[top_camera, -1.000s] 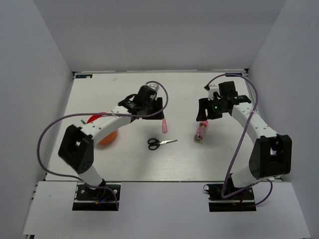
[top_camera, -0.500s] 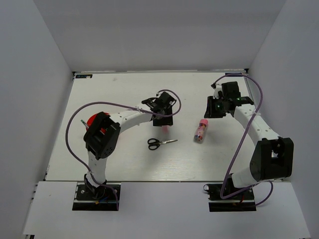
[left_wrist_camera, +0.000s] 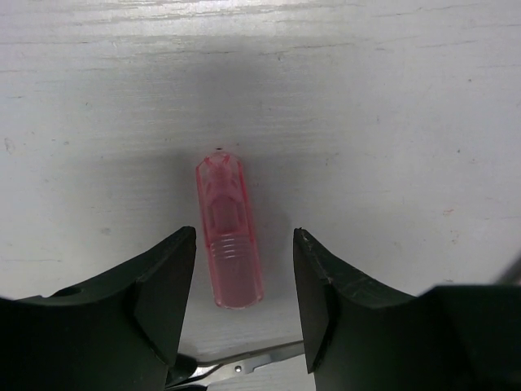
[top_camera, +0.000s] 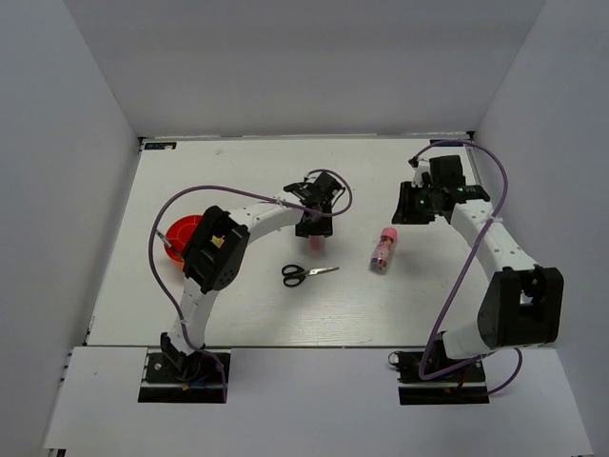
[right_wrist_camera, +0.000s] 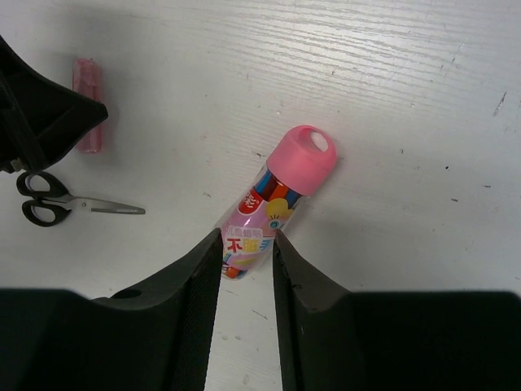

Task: Sort the stationery into containers
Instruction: Pick up the stationery from the center of the board.

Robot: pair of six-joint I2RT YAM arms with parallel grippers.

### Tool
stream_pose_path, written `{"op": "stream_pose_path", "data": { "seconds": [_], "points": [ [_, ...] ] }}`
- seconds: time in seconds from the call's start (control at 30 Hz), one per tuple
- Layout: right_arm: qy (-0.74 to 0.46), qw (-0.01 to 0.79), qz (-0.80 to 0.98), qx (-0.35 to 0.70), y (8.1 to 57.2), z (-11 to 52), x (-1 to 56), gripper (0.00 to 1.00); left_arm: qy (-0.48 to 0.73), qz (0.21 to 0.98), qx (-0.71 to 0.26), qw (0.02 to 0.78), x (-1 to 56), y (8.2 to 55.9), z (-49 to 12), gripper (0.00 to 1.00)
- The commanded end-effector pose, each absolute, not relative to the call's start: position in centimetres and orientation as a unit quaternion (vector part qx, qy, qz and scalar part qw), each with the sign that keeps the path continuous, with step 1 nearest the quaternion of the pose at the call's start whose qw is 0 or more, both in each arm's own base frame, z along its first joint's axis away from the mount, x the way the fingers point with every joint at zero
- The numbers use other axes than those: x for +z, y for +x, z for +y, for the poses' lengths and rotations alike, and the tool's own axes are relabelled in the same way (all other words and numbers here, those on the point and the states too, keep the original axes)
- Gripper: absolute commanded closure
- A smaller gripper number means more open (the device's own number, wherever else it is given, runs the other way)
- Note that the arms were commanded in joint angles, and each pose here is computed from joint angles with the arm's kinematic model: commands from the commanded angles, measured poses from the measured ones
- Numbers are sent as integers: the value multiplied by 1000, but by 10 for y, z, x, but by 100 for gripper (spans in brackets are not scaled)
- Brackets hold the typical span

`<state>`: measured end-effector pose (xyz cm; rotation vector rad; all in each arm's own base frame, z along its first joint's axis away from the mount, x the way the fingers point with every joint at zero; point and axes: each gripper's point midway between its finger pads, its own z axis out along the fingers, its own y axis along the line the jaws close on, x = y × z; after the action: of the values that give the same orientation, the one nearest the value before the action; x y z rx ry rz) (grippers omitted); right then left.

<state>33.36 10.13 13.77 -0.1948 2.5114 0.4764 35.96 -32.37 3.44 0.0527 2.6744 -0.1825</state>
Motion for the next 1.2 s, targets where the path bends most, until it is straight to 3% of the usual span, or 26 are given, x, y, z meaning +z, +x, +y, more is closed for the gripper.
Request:
{"op": "stream_pose_path", "data": {
  "seconds": [0.0, 0.33, 0.47, 0.6, 0.7, 0.9, 1.17],
  "points": [
    [-67, 307, 930, 191, 336, 102, 152, 65, 16, 968, -52, 245, 43, 370, -319, 38],
    [-58, 309, 928, 202, 335, 99, 156, 65, 15, 970, -22, 242, 25, 368, -306, 42],
    [-55, 306, 927, 208, 334, 99, 156, 65, 16, 971, -21, 239, 23, 367, -305, 54],
    [-52, 304, 927, 212, 333, 98, 156, 65, 21, 972, -18, 235, 23, 364, -303, 77],
    [-55, 305, 926, 217, 333, 98, 156, 65, 26, 971, -13, 238, 27, 363, -299, 87],
    [-66, 301, 921, 237, 330, 105, 158, 60, 42, 959, -20, 278, 70, 365, -280, 93],
    [-82, 292, 916, 262, 326, 114, 157, 58, 32, 896, -1, 443, 200, 378, -214, 97]
  ]
}}
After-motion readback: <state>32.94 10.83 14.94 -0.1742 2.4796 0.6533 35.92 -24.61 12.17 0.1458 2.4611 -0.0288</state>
